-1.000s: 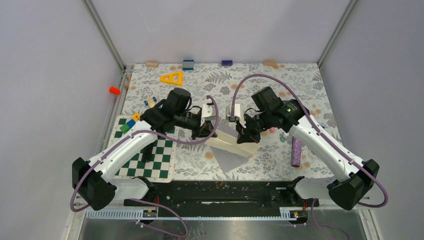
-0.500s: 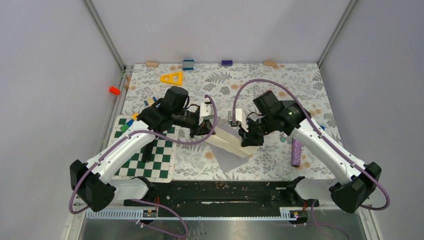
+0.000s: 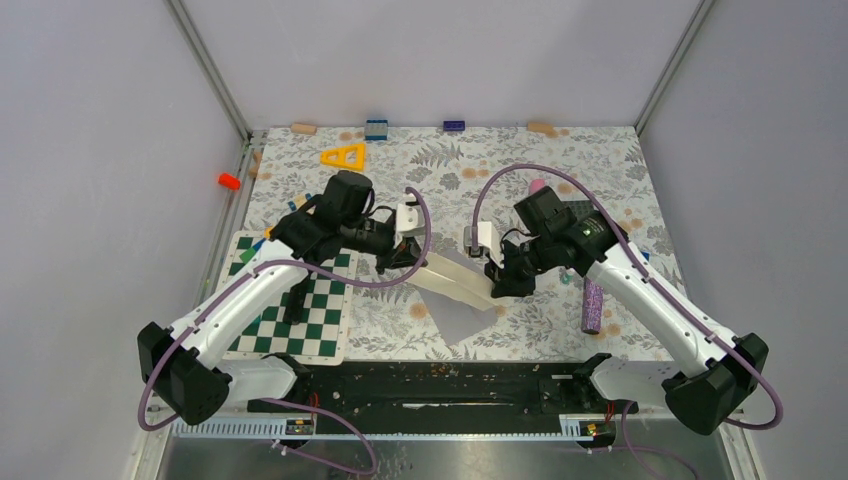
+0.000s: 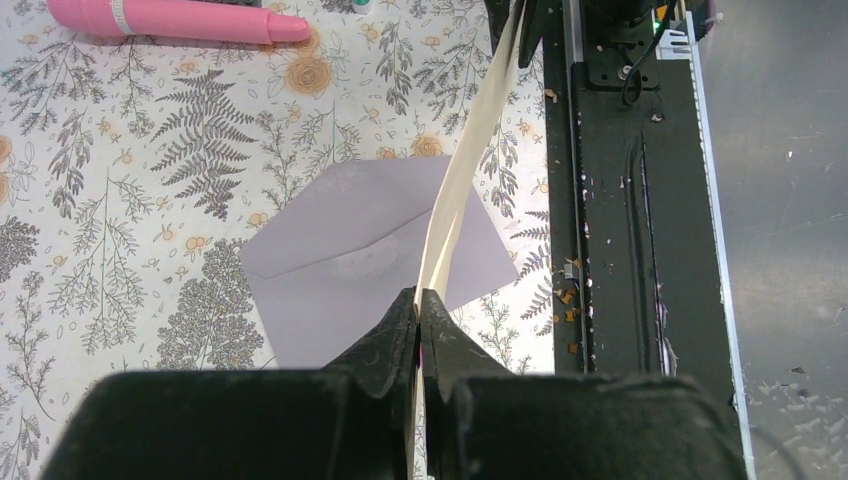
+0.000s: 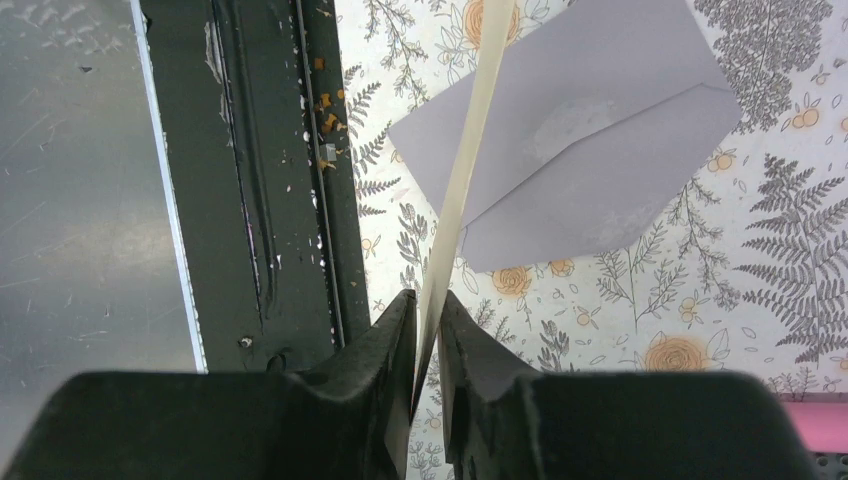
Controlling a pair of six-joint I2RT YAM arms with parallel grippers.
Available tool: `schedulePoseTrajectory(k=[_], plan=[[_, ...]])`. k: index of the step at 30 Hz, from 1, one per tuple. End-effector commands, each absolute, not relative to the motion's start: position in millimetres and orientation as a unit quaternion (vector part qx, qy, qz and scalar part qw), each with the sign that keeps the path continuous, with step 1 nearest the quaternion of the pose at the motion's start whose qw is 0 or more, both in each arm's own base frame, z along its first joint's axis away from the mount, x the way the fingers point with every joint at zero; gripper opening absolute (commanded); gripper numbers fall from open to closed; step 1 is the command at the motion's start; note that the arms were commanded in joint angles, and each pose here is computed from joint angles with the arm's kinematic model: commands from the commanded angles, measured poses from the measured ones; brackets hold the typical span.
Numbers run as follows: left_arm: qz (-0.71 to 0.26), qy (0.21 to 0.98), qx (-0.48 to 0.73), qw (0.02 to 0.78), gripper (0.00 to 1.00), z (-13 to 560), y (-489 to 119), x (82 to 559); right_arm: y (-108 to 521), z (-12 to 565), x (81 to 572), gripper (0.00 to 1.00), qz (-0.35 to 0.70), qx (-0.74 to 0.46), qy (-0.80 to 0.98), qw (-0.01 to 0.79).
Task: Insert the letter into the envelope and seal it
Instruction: Fold the letter.
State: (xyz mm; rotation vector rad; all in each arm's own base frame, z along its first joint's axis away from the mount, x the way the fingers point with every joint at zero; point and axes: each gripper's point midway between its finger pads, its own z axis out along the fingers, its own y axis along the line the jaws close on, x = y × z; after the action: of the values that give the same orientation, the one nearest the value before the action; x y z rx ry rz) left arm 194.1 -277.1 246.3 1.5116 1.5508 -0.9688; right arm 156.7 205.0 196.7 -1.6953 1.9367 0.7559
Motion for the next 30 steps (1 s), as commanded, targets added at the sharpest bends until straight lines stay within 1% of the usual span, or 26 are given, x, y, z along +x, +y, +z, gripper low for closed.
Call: schedulePoseTrajectory(k=[1, 5, 8, 11, 15, 17, 18, 19, 22, 25, 27, 30], plan=[[-0.363, 0.578, 0.598, 0.420, 0.00, 277.9, -276.2, 199.9, 196.6, 196.1, 157.6, 0.22, 0.262, -0.618, 0.704, 0.234], [-0.361, 0.578, 0.598, 0.421, 0.00, 278.1, -275.1, 200.5, 191.9, 193.9, 160.4, 0.27, 0.253, -0.616, 0.708, 0.235], [-0.361, 0.577, 0.598, 0.422, 0.00, 279.0, -274.4, 200.7, 189.3, 194.7, 163.0, 0.28, 0.250, -0.613, 0.710, 0.240], [-0.360, 0.577, 0.599, 0.422, 0.00, 279.0, -273.9, 200.4, 186.5, 195.5, 165.4, 0.25, 0.246, -0.610, 0.713, 0.244], [-0.360, 0.576, 0.600, 0.423, 0.00, 279.2, -273.7, 199.9, 183.0, 196.0, 167.4, 0.19, 0.240, -0.607, 0.716, 0.247], [-0.359, 0.576, 0.599, 0.424, 0.00, 280.1, -273.4, 200.3, 180.3, 195.5, 167.1, 0.20, 0.236, -0.609, 0.716, 0.245], [-0.359, 0.575, 0.600, 0.425, 0.00, 280.3, -273.3, 200.0, 179.2, 195.7, 166.7, 0.22, 0.236, -0.609, 0.717, 0.243], [-0.358, 0.576, 0.599, 0.425, 0.00, 280.4, -272.8, 200.7, 178.0, 196.3, 166.4, 0.25, 0.234, -0.610, 0.718, 0.241], [-0.358, 0.575, 0.599, 0.426, 0.00, 281.1, -272.5, 200.0, 174.3, 197.2, 166.3, 0.53, 0.230, -0.611, 0.720, 0.237], [-0.358, 0.574, 0.600, 0.427, 0.00, 281.9, -272.4, 199.3, 173.4, 202.2, 167.0, 0.75, 0.229, -0.608, 0.720, 0.245], [-0.360, 0.574, 0.600, 0.426, 0.00, 281.6, -272.6, 198.5, 176.8, 209.7, 167.9, 0.82, 0.235, -0.601, 0.720, 0.255], [-0.363, 0.573, 0.600, 0.425, 0.00, 282.2, -272.8, 197.7, 187.5, 226.1, 174.2, 0.86, 0.252, -0.573, 0.729, 0.278]])
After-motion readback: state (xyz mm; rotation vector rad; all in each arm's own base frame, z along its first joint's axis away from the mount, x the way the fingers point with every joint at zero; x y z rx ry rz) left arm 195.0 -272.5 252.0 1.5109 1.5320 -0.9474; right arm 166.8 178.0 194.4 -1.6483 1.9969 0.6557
